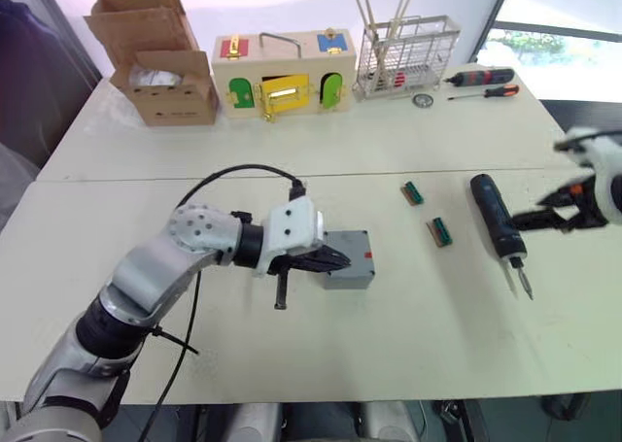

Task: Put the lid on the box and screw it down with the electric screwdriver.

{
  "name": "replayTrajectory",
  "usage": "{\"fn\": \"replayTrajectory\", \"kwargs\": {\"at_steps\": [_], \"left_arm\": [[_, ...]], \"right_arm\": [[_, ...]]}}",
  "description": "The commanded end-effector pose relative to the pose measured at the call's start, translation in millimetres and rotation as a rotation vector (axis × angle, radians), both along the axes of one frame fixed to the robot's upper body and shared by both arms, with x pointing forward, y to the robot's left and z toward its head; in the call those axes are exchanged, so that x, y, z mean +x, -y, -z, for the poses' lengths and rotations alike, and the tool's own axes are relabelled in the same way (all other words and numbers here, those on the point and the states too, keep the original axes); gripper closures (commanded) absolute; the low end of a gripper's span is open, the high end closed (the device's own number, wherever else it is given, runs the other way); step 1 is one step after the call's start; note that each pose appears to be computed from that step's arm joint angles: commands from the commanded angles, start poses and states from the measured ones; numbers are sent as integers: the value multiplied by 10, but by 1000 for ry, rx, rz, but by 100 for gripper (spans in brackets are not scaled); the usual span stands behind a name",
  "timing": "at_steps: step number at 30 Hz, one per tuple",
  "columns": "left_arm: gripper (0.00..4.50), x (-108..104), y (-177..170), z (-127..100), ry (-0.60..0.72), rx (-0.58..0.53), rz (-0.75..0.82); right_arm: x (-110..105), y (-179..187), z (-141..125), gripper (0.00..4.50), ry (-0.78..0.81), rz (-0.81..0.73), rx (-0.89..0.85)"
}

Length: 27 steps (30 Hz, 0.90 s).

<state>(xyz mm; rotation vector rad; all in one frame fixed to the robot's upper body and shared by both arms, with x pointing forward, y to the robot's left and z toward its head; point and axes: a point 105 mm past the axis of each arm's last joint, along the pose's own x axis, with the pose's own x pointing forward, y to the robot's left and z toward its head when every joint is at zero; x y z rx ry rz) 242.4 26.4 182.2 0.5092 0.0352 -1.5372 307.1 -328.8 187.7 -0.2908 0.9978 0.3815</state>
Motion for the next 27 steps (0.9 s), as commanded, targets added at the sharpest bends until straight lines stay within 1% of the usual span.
{"fn": "replayTrajectory", "kwargs": {"at_steps": [1,4,8,16,21,24,27], "left_arm": [[450,-77,49,-41,57,-12,18],[450,-78,66,-20,56,-21,-5],[450,-110,74,9,48,-33,-32],[450,-127,56,38,48,-29,-80],[450,-128,71,47,42,-35,-93],[450,-119,83,50,41,-39,-99],[450,-120,83,53,38,-40,-105]], "right_arm": [[68,13,-77,3,-23,6,9],[126,21,-15,3,-82,61,57],[222,44,79,3,-142,123,73],[288,80,294,3,-250,87,-46],[310,22,382,3,-283,91,-24],[337,-18,445,79,-289,80,-24],[320,-34,502,170,-319,59,-34]]}}
